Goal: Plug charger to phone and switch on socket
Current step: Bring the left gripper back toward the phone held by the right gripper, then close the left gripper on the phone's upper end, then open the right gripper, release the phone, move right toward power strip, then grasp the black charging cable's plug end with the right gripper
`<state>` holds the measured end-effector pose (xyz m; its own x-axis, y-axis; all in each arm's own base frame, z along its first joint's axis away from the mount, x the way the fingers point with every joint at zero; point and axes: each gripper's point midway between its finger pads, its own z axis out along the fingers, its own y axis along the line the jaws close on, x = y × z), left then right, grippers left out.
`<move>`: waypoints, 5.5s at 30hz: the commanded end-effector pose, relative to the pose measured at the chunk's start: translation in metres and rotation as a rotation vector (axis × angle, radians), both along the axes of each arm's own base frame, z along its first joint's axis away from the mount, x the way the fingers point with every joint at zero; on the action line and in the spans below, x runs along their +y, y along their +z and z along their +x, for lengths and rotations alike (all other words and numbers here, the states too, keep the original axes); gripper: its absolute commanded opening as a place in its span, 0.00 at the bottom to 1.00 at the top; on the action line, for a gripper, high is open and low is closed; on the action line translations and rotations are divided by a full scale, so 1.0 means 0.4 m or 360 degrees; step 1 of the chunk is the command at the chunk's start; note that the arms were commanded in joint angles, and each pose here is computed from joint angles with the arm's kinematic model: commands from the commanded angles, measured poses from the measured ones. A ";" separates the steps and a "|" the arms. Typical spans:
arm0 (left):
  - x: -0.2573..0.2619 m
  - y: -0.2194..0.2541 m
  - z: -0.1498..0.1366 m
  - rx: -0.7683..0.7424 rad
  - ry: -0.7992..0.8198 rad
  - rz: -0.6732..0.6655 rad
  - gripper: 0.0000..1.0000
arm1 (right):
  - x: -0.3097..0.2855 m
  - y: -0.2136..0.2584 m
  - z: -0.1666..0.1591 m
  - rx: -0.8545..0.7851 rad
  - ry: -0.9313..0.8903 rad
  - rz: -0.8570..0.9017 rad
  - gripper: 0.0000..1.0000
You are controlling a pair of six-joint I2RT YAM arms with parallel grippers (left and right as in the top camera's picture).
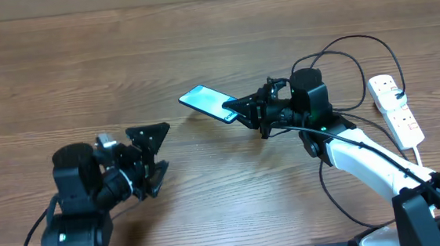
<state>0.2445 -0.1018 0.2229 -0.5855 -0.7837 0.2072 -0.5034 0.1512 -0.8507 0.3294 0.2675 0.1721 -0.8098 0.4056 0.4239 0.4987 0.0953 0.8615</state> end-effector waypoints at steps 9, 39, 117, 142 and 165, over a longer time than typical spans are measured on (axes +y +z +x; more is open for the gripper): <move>-0.085 -0.106 0.109 0.0257 -0.0223 -0.0213 0.85 | 0.074 0.044 -0.055 -0.0061 0.0123 0.0039 0.04; -0.140 -0.135 0.208 0.0162 -0.0264 -0.0253 0.58 | 0.126 0.064 -0.110 0.0307 0.0160 0.0188 0.04; 0.054 -0.323 0.156 0.0221 -0.0257 0.0606 0.04 | 0.080 -0.074 -0.087 -0.0340 0.0198 -0.0401 0.84; -0.118 -0.166 0.109 -0.0526 -0.1004 0.0217 0.04 | -0.610 -0.283 0.029 -0.0315 0.0012 -0.2116 0.99; -0.107 -0.175 0.125 -0.0478 -0.0936 0.0251 0.04 | -0.661 -0.403 -0.019 -0.0104 0.0082 -0.2246 0.72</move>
<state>0.2912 -0.1444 0.1445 -0.9398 -0.3232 -0.1115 -0.0601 0.4771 -0.8768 0.3289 -0.0024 0.0179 -0.8225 0.4156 -0.3883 0.4395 0.8977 0.0299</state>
